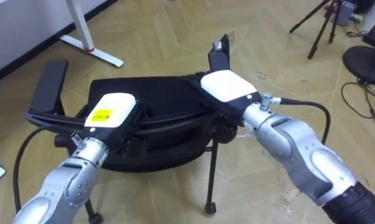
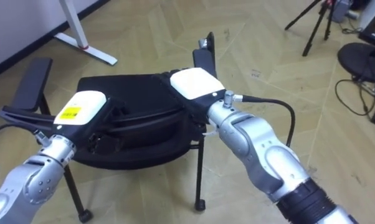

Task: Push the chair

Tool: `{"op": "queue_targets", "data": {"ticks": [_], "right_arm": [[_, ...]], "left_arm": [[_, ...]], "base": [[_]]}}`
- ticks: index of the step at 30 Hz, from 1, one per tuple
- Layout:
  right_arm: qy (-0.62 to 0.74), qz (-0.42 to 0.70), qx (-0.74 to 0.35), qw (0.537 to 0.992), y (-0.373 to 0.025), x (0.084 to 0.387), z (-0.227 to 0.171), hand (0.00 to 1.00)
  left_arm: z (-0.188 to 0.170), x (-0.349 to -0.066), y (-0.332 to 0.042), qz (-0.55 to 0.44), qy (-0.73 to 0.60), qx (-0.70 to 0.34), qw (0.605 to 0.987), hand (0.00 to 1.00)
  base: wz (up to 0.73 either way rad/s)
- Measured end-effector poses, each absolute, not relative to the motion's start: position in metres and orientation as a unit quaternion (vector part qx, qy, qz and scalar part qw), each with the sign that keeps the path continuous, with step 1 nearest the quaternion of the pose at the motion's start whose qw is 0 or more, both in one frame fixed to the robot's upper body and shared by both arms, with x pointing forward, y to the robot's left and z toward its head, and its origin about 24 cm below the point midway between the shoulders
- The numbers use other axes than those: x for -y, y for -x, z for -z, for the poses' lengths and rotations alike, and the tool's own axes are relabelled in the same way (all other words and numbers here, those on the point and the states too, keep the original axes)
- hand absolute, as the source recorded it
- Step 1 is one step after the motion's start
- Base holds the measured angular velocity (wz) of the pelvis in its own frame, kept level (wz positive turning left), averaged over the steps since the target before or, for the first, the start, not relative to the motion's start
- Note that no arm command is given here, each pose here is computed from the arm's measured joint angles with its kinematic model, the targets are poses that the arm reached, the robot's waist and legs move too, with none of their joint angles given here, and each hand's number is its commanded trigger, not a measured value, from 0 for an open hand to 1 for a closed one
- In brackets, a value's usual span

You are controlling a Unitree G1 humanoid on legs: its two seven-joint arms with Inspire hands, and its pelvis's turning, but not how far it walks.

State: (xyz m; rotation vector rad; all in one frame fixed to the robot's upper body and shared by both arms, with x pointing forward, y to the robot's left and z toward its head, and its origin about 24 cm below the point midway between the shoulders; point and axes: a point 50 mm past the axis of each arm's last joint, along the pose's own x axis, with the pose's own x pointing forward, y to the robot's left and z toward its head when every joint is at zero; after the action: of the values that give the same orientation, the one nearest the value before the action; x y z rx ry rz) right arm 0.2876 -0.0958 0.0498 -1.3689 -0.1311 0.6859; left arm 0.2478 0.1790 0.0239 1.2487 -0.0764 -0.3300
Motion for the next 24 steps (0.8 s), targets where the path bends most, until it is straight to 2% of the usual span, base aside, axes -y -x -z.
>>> {"op": "queue_targets", "data": {"ticks": [5, 7, 12, 24], "right_arm": [[0.621, -0.326, 0.057, 0.711, -0.288, 0.088, -0.046, 0.00], [0.627, -0.330, 0.074, 0.702, -0.289, 0.084, -0.050, 0.00], [0.632, -0.326, 0.062, 0.700, -0.290, 0.090, -0.048, 0.00], [0.648, -0.320, 0.034, 0.690, -0.289, 0.096, -0.033, 0.00]], "left_arm": [[-0.022, -0.161, -0.247, 0.176, -0.576, 0.052, 0.796, 1.00], [-0.022, -0.165, -0.247, 0.171, -0.578, 0.050, 0.797, 1.00], [-0.017, -0.174, -0.248, 0.160, -0.577, 0.028, 0.801, 1.00], [-0.017, -0.172, -0.252, 0.161, -0.582, 0.016, 0.797, 1.00]], "base": [[-0.09], [-0.36], [0.18], [0.02]]}}
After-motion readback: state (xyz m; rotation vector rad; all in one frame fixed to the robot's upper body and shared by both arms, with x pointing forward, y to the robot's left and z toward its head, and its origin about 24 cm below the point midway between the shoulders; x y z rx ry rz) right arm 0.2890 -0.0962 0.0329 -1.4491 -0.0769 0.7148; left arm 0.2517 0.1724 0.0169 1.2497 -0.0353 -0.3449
